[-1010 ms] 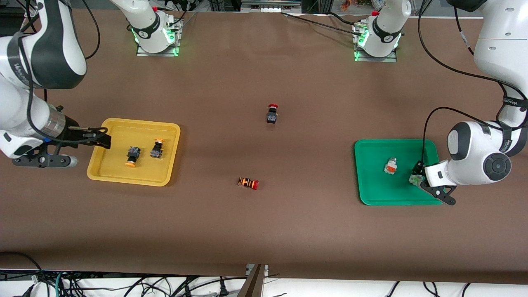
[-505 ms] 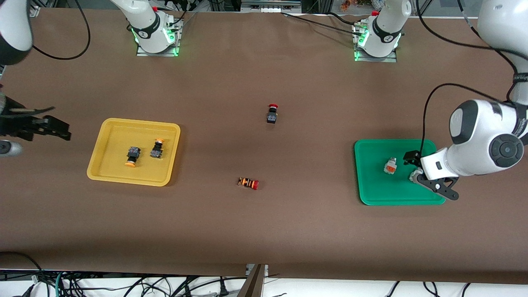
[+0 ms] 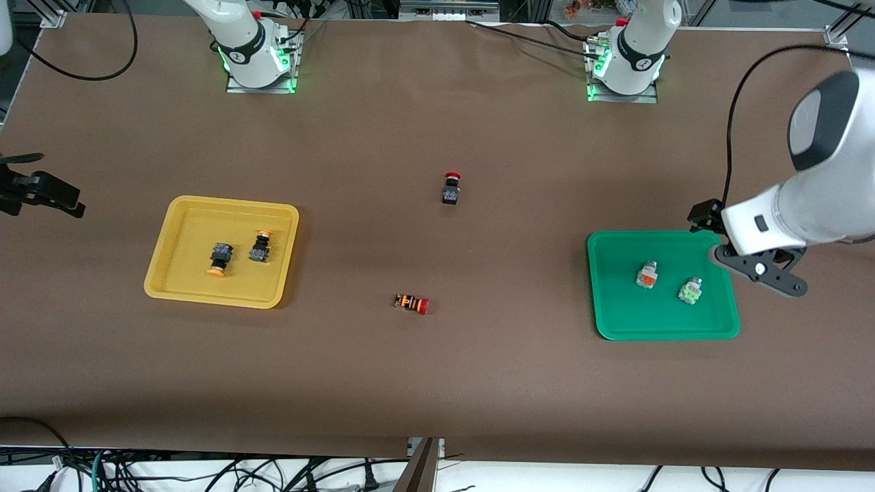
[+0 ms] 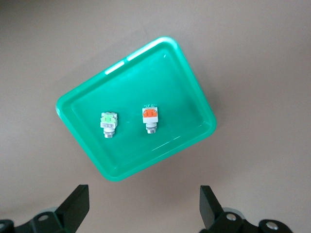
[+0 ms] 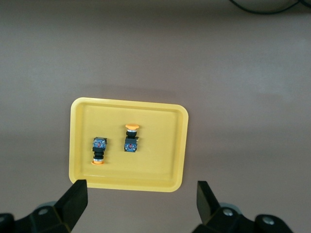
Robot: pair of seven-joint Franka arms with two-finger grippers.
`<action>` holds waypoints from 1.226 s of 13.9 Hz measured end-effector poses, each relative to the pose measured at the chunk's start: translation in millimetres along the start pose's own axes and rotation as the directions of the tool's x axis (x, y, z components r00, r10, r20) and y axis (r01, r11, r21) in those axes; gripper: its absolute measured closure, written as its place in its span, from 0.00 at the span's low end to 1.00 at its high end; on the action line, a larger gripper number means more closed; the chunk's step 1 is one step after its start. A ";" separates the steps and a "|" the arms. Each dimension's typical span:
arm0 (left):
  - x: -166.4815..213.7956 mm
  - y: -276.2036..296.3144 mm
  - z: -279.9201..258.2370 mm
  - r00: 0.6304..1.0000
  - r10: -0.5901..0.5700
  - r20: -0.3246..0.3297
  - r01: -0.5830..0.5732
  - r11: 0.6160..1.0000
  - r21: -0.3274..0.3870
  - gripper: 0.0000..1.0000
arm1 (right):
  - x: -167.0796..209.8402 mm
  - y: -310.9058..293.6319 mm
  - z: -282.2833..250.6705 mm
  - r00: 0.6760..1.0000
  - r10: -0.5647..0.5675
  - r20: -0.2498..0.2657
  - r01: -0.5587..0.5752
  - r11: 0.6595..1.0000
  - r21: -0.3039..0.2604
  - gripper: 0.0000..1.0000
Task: Place green and yellow buttons in trays
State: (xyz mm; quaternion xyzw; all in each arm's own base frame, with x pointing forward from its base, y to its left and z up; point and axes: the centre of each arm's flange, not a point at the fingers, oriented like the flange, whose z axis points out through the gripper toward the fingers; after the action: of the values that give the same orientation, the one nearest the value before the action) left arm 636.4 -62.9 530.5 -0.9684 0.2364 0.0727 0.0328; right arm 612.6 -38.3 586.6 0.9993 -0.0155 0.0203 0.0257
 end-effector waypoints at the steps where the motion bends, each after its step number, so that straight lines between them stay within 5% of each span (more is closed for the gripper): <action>1: -8.9 7.4 -21.0 1.000 -0.019 -0.023 0.019 1.000 0.020 0.00 | -3.4 -2.9 5.5 1.000 0.010 0.006 -0.010 1.000 0.000 0.00; 5: -73.2 -16.2 -53.1 0.961 -0.269 -0.055 0.263 0.959 -0.107 0.00 | -7.3 4.4 8.6 1.000 0.026 0.012 -0.026 1.000 -0.004 0.00; 7: -100.7 -15.3 -50.6 0.931 -0.363 -0.040 0.358 0.928 -0.105 0.00 | -6.8 4.7 8.3 1.000 0.027 0.007 -0.027 1.000 -0.004 0.00; 12: -106.9 -3.3 -57.1 0.903 -0.415 -0.114 0.409 0.910 -0.075 0.00 | -4.6 -4.0 6.3 1.000 0.028 -0.011 -0.027 0.998 0.048 0.00; 17: -105.9 -6.0 -51.9 0.900 -0.420 -0.118 0.414 0.907 -0.075 0.00 | 1.3 -4.1 19.4 1.000 0.028 0.002 -0.028 0.998 0.050 0.00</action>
State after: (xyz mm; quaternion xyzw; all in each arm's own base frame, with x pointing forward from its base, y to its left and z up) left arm 552.7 -14.7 598.5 -0.9997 0.0236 0.0060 0.0086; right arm 614.9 -35.2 567.0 0.9994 -0.0292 0.0206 0.0004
